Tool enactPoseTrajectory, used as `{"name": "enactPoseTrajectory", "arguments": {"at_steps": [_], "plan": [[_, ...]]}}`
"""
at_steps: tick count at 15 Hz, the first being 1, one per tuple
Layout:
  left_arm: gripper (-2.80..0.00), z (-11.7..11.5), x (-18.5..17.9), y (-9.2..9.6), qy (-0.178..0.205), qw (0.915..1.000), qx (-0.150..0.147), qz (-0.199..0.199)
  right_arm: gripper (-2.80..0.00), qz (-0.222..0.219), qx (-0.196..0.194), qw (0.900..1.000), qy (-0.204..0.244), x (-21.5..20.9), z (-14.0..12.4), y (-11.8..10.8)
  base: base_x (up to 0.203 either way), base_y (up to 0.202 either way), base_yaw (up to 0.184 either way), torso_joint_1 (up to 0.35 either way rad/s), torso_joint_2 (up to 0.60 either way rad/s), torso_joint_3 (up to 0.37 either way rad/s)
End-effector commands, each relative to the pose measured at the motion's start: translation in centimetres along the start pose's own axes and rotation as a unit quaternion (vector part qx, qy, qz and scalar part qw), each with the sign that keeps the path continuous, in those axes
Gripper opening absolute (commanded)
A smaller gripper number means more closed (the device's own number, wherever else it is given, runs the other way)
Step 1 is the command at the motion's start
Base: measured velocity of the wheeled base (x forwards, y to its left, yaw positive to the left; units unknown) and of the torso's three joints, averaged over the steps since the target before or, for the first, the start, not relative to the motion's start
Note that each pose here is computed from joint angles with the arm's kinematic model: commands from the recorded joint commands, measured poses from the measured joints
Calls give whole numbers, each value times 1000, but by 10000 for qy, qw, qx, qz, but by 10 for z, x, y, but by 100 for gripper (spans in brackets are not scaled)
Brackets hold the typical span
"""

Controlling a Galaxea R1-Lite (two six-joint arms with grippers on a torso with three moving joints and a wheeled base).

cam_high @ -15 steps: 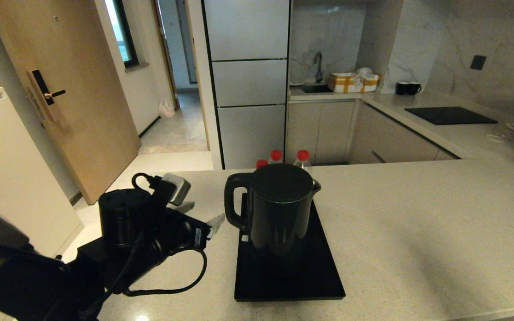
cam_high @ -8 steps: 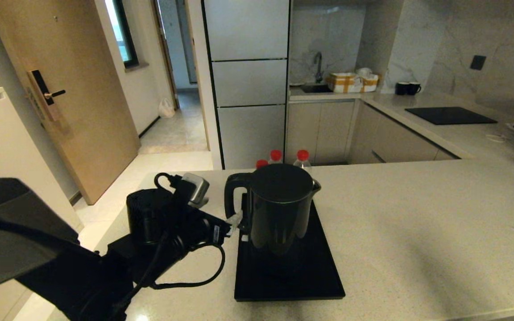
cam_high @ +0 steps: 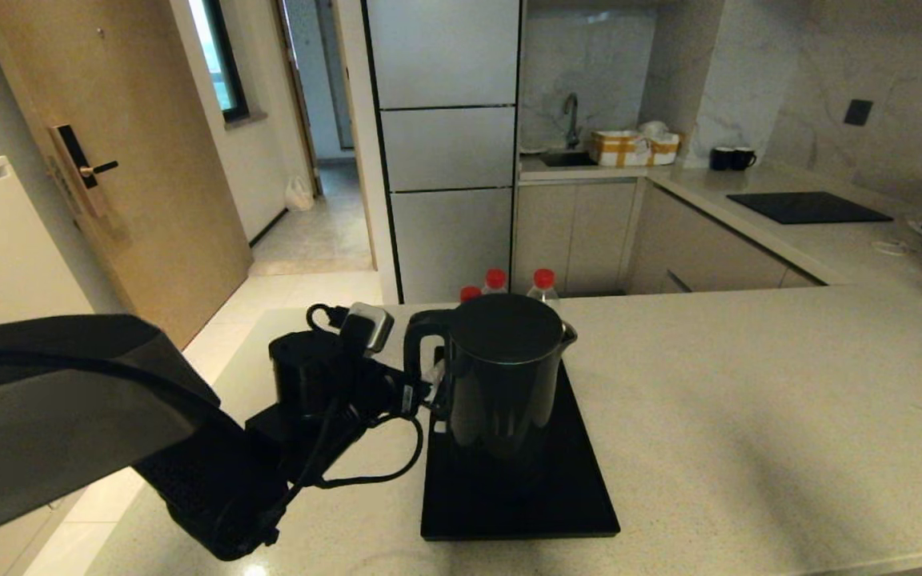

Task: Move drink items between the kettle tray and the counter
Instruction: Pick up the kettle

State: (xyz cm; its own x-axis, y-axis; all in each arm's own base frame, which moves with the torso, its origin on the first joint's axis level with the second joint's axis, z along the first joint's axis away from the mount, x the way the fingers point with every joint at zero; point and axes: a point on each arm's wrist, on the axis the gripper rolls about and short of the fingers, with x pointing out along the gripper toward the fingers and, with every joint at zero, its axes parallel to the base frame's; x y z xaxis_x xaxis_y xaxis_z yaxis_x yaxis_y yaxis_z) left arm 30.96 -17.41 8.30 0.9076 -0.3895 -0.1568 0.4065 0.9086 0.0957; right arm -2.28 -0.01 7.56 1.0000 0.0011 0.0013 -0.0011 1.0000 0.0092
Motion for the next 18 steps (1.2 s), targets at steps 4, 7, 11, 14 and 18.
{"name": "enactPoseTrajectory", "arguments": {"at_steps": [4,7,11,14,18], "plan": [[0,-5,25,-3,-102,9996,203,135,-280,2,0,10000,6,0,0,0,0,0,0,0,0,0],[-29,-3,30,-3,-101,9997,212,81,-280,2,0,10000,-1,0,0,0,0,0,0,0,0,0],[-280,-5,30,-4,-84,9996,254,93,-280,2,0,10000,6,0,0,0,0,0,0,0,0,0],[-280,-2,28,-4,-147,9995,270,79,-280,2,0,10000,-1,0,0,0,0,0,0,0,0,0],[-280,0,28,-5,-184,9995,260,68,-280,2,0,10000,6,0,0,0,0,0,0,0,0,0]]}}
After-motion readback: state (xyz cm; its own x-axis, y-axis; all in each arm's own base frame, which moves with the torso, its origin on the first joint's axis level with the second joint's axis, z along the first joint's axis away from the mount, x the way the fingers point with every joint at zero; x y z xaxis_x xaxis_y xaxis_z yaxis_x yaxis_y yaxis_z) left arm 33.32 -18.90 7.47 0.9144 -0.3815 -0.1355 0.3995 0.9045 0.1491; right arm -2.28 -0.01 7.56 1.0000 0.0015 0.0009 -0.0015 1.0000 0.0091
